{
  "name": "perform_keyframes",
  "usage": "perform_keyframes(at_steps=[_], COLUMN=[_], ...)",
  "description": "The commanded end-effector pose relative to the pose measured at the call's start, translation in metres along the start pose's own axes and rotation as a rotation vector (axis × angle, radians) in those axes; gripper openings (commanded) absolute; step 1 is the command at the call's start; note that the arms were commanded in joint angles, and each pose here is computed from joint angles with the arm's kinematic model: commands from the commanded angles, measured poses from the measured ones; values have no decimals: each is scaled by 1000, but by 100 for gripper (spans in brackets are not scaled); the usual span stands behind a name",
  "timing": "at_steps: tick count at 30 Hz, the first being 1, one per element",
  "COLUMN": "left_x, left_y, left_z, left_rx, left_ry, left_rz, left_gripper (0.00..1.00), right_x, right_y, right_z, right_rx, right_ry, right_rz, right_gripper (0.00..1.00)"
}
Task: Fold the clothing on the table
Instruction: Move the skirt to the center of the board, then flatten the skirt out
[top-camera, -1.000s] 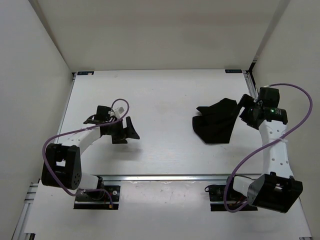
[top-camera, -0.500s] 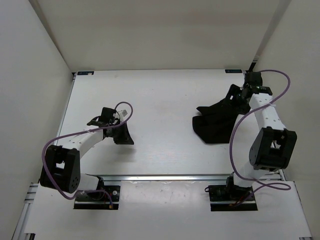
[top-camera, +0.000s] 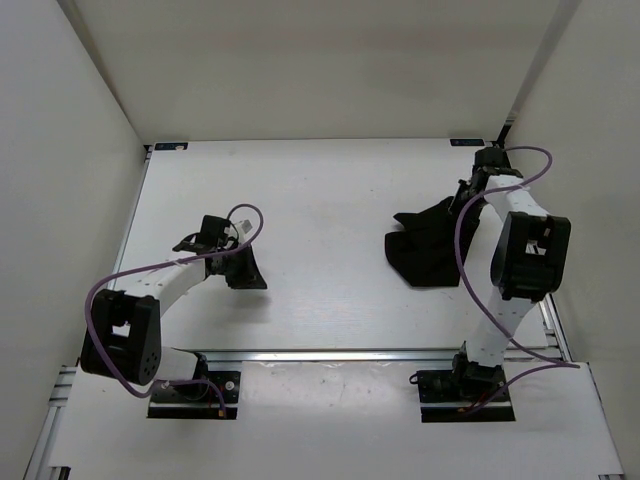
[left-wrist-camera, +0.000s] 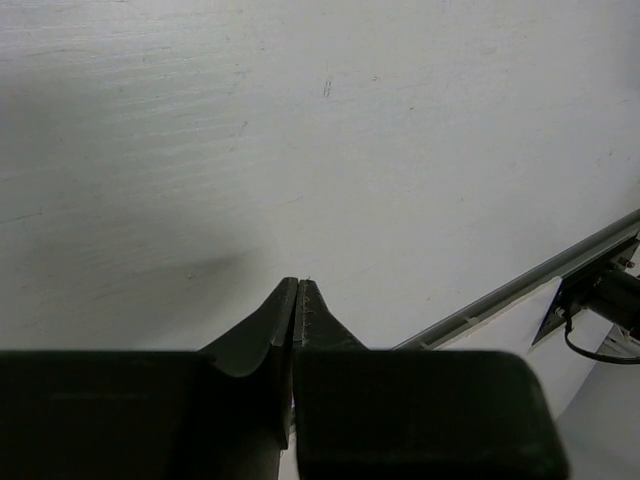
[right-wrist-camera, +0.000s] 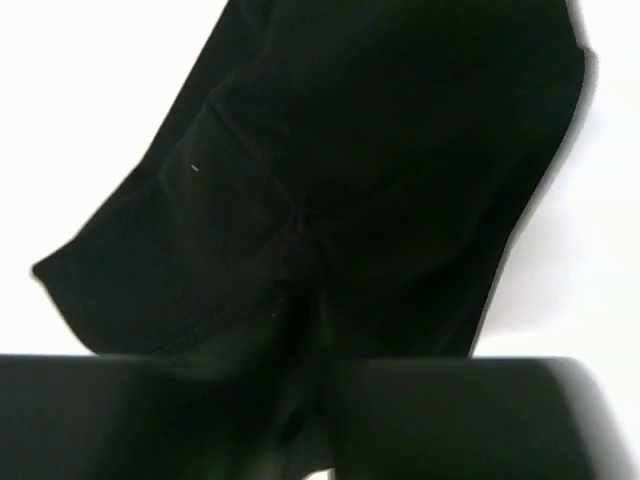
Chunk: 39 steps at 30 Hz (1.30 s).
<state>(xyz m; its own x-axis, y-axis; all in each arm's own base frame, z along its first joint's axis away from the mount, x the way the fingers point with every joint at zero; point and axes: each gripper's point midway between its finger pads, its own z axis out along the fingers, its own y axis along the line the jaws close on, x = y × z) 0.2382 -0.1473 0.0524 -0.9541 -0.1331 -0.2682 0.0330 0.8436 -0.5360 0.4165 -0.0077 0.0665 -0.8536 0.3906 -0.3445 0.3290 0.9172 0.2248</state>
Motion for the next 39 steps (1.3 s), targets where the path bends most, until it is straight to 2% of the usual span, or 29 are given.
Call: perform_keyframes(at_steps=[1,3,6,8,11,13,14,15,16,17,18,19,20,23,26,29,32,33,35,39], left_x=[-6,-7,-7,-8,-8,-5,-4,-4,-1,0,1,5,5,3,-1,-10,-34,-53,-83,-137], left_y=[-5,-3,0,0,1,2,3,4,5,8,8,10,10,4,-3,-13,-28,-31,-38,-53], left_z=[-1,-2,-1,1,2,3,2,2,2,3,3,5,6,8,9,12,13,15,18,24], left_rx=[35,38,27,32,36,28,24,26,14,7,7,3,9,34,40,58,74,68,59,112], left_ry=[-14,-20,-16,-19,-21,-16,-13,-12,-6,-7,-2,5,5,5,0,-15,-59,-103,-164,-240], left_rz=[-7,-13,-21,-31,-37,-47,-50,-50,-46,-45,-43,-51,-55,-62,-43,-37,-12,-4,15,-7], left_gripper=[12,10,7,7,6,6,6,6,6,7,6,7,7,7,8,9,20,32,39,40], right_x=[-19,-24,-40,-26,20,76,102,137,162,183,190,197,195,152,114,112,120,126,144,167], right_y=[26,37,104,153,190,184,187,168,146,132,114,92,85,82,92,109,130,139,157,192], right_z=[-8,-29,-106,-173,-215,-201,-205,-193,-181,-175,-174,-163,-161,-165,-159,-126,-107,-101,-92,-96], right_rx=[-60,-61,-199,-327,-524,-552,-554,-490,-407,-374,-323,-261,-250,-266,-292,-282,-298,-293,-300,-385], right_ry=[-29,-48,-281,-431,-400,-230,-200,-118,-39,13,35,78,62,-55,-129,-53,5,32,84,149], right_rz=[-37,-74,-263,-398,-458,-471,-515,-533,-515,-494,-463,-417,-396,-305,-262,-293,-348,-360,-412,-456], right_gripper=[2,0,0,0,0,0,0,5,16,43,62,74,76,73,64,60,56,56,55,54])
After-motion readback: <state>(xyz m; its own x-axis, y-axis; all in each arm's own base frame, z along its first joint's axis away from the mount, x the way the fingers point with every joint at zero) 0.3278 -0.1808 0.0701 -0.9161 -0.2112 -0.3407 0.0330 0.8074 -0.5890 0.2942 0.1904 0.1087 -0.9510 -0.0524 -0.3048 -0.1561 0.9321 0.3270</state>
